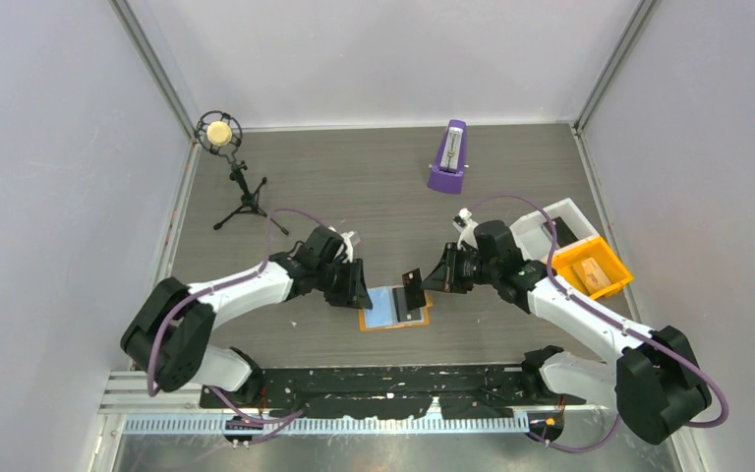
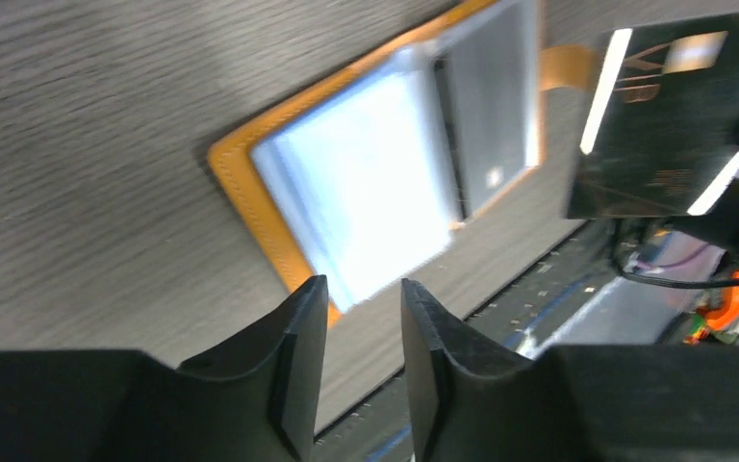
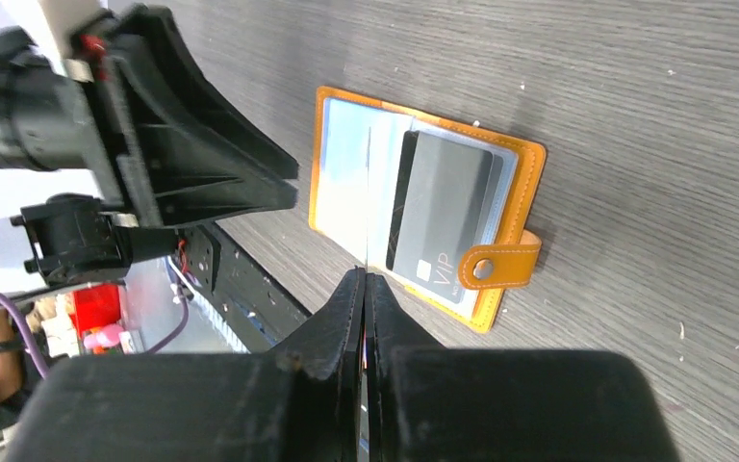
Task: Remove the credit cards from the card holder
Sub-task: Remove the credit card from the card holder.
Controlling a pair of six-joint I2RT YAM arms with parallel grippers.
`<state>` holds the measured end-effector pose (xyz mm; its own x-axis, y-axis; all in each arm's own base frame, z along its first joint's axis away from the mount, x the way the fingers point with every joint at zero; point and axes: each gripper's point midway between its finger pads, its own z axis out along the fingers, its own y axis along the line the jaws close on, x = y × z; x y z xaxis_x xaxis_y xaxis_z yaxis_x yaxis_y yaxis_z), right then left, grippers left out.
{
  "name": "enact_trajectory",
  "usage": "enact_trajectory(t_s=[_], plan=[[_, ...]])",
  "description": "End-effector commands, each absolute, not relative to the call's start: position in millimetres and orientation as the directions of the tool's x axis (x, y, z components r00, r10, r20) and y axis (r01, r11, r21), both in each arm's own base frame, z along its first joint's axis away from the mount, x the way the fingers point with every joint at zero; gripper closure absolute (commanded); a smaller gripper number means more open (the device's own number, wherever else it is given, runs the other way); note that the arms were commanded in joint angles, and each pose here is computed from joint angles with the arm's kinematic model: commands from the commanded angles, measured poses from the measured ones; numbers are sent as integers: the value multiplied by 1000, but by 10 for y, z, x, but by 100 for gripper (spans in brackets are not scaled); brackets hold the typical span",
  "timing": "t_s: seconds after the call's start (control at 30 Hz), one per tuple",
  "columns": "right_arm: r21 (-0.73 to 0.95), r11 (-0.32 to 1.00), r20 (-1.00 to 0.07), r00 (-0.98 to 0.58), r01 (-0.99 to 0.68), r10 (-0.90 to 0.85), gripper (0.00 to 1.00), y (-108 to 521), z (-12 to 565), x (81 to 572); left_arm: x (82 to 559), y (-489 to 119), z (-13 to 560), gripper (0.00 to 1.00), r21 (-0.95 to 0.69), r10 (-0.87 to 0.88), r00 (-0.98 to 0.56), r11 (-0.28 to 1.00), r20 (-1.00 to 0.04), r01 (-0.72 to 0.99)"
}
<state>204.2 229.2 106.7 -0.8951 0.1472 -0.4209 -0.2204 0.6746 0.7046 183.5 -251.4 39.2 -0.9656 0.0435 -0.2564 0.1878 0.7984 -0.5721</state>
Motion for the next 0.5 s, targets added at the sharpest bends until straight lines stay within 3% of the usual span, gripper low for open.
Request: enact_trajectory(t_s=[0.0,0.23,0.47], plan=[[689,630,-491,-870,-359,41,95,2346,1338,2002,1940,-2674,1070,58,-643,26,-929,714,-368,275],[736,487,-503,-861,-470,-72,95,2481,1559,1778,1922,-2764,1595,43,-677,42,-870,609,-492,412],[799,312,-505,-855,-514,-115,95,2635,1749,1521,1794,-2925,1834,40,-729,87,-841,455,-534,511]])
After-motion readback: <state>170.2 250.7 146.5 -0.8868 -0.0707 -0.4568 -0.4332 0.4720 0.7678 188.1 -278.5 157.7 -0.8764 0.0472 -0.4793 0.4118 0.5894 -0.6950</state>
